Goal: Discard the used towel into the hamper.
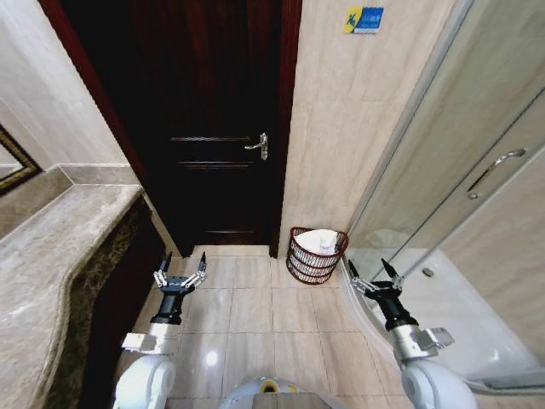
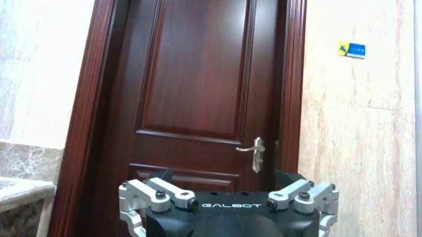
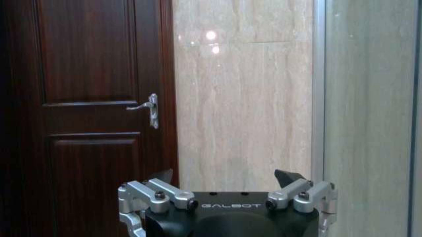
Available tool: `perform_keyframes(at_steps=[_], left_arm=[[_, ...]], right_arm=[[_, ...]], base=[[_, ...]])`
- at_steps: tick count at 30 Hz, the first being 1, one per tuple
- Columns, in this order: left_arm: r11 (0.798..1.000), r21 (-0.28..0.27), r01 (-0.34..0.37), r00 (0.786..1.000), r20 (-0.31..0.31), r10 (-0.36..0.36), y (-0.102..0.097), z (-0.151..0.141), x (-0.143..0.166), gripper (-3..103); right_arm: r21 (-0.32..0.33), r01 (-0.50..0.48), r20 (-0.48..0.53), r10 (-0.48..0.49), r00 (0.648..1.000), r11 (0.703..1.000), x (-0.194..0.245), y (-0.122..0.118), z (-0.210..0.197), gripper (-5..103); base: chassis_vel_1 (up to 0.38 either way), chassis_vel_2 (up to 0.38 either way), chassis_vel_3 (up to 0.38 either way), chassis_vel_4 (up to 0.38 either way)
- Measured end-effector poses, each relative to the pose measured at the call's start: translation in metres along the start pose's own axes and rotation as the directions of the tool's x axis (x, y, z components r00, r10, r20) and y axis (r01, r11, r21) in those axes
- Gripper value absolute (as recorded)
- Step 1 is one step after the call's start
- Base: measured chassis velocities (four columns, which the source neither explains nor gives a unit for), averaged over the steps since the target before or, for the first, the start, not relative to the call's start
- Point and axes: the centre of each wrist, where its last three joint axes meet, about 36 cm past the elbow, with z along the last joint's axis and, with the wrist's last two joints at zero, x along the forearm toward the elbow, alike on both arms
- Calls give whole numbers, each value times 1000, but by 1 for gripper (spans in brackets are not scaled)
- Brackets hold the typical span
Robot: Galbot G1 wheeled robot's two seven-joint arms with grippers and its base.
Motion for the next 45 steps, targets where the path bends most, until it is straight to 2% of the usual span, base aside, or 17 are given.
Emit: perform_keyframes(at_steps=[45], left_arm=[[1000, 12, -20, 1000, 8, 20, -3, 3, 2, 100]], right_arm=[[23, 22, -4, -22, 1000, 999, 2, -3, -4, 100]], base=[[0, 0, 0, 0]])
